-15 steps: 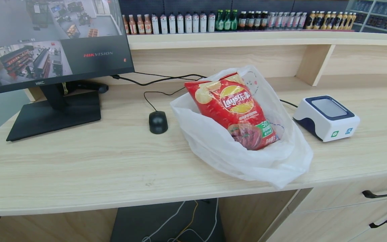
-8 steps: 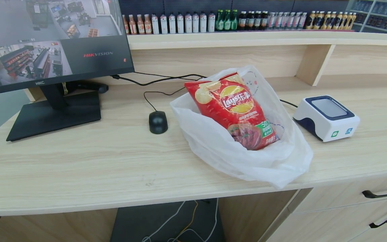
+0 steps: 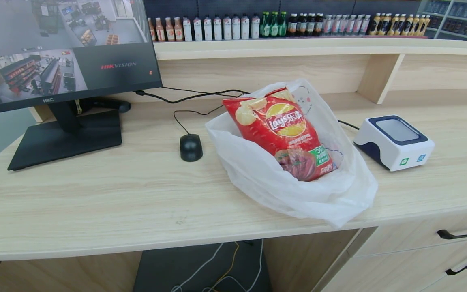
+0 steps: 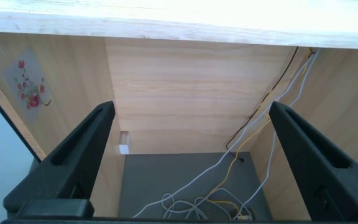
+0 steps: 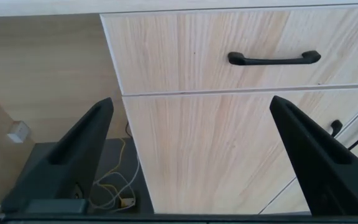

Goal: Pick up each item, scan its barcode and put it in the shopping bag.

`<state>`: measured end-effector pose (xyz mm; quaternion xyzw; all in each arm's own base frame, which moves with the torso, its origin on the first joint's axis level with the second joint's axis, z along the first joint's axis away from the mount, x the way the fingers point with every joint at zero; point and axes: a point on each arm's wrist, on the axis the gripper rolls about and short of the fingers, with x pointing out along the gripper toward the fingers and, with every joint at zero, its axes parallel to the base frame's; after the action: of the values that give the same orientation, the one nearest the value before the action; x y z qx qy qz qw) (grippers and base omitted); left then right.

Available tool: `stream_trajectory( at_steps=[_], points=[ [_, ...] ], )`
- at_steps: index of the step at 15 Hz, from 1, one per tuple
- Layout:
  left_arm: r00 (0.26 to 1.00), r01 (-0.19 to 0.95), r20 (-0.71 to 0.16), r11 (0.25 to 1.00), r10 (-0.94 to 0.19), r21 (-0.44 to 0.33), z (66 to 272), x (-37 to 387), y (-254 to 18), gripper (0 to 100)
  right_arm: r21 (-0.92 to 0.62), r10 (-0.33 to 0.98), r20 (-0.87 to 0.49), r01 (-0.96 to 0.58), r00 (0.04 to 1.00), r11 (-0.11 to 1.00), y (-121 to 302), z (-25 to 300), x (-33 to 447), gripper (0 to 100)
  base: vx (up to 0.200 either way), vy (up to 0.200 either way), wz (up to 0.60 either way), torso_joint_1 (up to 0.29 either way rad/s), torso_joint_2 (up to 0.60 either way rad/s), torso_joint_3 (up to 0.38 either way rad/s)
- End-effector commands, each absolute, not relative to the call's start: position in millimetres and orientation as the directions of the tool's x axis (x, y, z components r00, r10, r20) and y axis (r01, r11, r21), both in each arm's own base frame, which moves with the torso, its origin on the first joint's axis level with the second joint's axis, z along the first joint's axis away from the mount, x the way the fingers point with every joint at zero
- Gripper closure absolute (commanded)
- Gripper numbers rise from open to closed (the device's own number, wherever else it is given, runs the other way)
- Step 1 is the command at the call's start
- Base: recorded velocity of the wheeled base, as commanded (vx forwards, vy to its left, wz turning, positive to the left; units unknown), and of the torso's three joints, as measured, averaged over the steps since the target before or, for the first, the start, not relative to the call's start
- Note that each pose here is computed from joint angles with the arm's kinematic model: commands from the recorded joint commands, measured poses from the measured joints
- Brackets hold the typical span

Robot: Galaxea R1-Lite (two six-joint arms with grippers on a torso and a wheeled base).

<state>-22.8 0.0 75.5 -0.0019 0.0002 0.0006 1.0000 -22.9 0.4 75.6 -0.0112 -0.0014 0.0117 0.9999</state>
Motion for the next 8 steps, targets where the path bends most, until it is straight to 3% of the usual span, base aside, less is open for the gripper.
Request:
stream_trajectory(
  at_steps=[1, 5, 8],
  points=[
    [1.000, -0.002, 0.000, 1.000, 0.002, -0.005, 75.5, -22.8, 0.0, 0, -0.023, 0.025, 0.002, -0.024, 1.000, 0.999, 0.3, 75.6, -22.8, 0, -0.200, 0.000, 0.00, 0.002, 0.00, 0.002],
    [1.000, -0.002, 0.000, 1.000, 0.002, -0.005, 75.5, -22.8, 0.0, 0, -0.023, 0.025, 0.002, -0.024, 1.000, 0.999, 0.3, 75.6, -22.8, 0, -0.200, 0.000, 0.00, 0.004, 0.00, 0.001],
    [1.000, 0.000, 0.000, 1.000, 0.000, -0.005, 75.5, -22.8, 0.1, 0, -0.023, 0.025, 0.002, -0.024, 1.000, 0.999, 0.3, 75.6, -22.8, 0, 0.000, 0.000, 0.00, 0.000, 0.00, 0.000]
  ],
)
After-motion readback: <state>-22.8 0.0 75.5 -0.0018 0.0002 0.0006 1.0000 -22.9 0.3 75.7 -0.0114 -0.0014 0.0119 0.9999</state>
